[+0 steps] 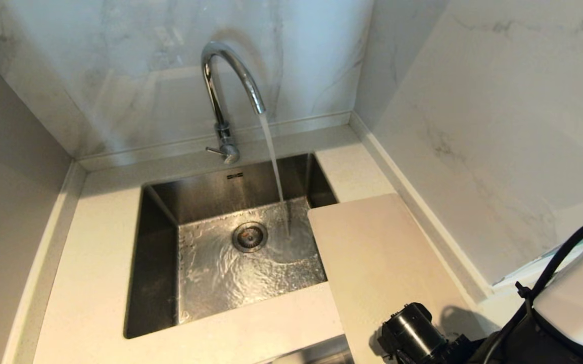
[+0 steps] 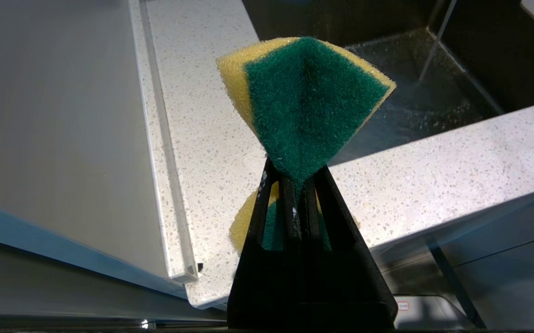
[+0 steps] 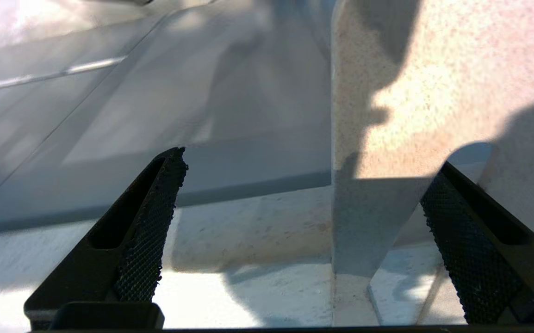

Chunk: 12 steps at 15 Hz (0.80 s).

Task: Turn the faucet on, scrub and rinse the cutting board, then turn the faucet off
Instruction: Pick up the cutting board

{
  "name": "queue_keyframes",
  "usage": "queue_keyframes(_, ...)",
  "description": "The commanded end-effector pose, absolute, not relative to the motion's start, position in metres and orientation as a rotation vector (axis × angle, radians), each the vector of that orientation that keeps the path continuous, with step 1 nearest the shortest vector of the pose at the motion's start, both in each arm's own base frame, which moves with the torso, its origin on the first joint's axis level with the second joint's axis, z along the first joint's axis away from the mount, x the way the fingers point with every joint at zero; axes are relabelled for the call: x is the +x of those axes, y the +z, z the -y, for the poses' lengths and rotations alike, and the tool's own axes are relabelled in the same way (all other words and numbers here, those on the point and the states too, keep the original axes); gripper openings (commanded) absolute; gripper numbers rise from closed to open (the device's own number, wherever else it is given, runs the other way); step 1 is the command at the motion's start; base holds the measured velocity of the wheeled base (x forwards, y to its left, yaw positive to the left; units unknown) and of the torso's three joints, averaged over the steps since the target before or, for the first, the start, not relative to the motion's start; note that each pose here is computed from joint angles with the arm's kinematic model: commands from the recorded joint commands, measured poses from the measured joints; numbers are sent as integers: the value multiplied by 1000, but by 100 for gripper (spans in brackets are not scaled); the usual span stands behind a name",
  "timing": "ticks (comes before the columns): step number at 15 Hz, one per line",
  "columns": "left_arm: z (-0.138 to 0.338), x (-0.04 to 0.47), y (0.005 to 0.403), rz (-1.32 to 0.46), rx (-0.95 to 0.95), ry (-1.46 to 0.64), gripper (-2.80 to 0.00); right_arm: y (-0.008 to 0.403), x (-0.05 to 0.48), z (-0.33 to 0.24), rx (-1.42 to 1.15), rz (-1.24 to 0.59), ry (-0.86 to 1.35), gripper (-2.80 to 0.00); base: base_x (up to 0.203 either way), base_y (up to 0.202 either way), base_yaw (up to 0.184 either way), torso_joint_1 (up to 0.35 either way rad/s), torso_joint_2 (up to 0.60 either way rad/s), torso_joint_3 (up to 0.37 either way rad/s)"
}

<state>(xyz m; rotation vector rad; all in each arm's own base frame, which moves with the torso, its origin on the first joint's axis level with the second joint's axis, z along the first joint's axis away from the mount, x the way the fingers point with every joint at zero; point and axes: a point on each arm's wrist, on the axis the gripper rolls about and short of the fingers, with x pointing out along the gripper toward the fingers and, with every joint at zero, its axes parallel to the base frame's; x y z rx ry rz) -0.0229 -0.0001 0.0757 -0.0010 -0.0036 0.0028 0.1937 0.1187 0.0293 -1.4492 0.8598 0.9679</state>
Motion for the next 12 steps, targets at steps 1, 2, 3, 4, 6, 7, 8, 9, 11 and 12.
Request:
queue_keyframes(1,0,-23,76,5,-2,3,-280,28,193,-118,-1458,-844,955,0,0,0,0,0,0,0)
queue_keyframes(2,0,-23,76,5,-2,3,-280,29,193,-118,-1454,-844,947,0,0,0,0,0,0,0)
queue_keyframes(3,0,-23,76,5,-2,3,-280,29,194,-119,-1442,-839,935,0,0,0,0,0,0,0)
queue_keyframes(4,0,-23,76,5,-2,3,-280,26,194,-119,-1436,-835,928,0,0,0,0,0,0,0)
queue_keyframes(6,0,-23,76,5,-2,3,-280,22,191,-117,-1434,-830,923,0,0,0,0,0,0,0)
queue_keyframes(7,0,-23,76,5,-2,3,-280,20,188,-115,-1436,-838,927,0,0,0,0,0,0,0)
queue_keyframes(8,0,-23,76,5,-2,3,-280,19,187,-114,-1437,-844,930,0,0,0,0,0,0,0)
queue_keyframes(9,0,-23,76,5,-2,3,-280,18,187,-114,-1439,-851,933,0,0,0,0,0,0,0)
queue_keyframes(11,0,-23,76,5,-2,3,-280,13,191,-117,-1437,-839,927,0,0,0,0,0,0,0)
queue_keyframes(12,0,-23,76,5,-2,3,-280,13,190,-121,-1448,-816,922,0,0,0,0,0,0,0)
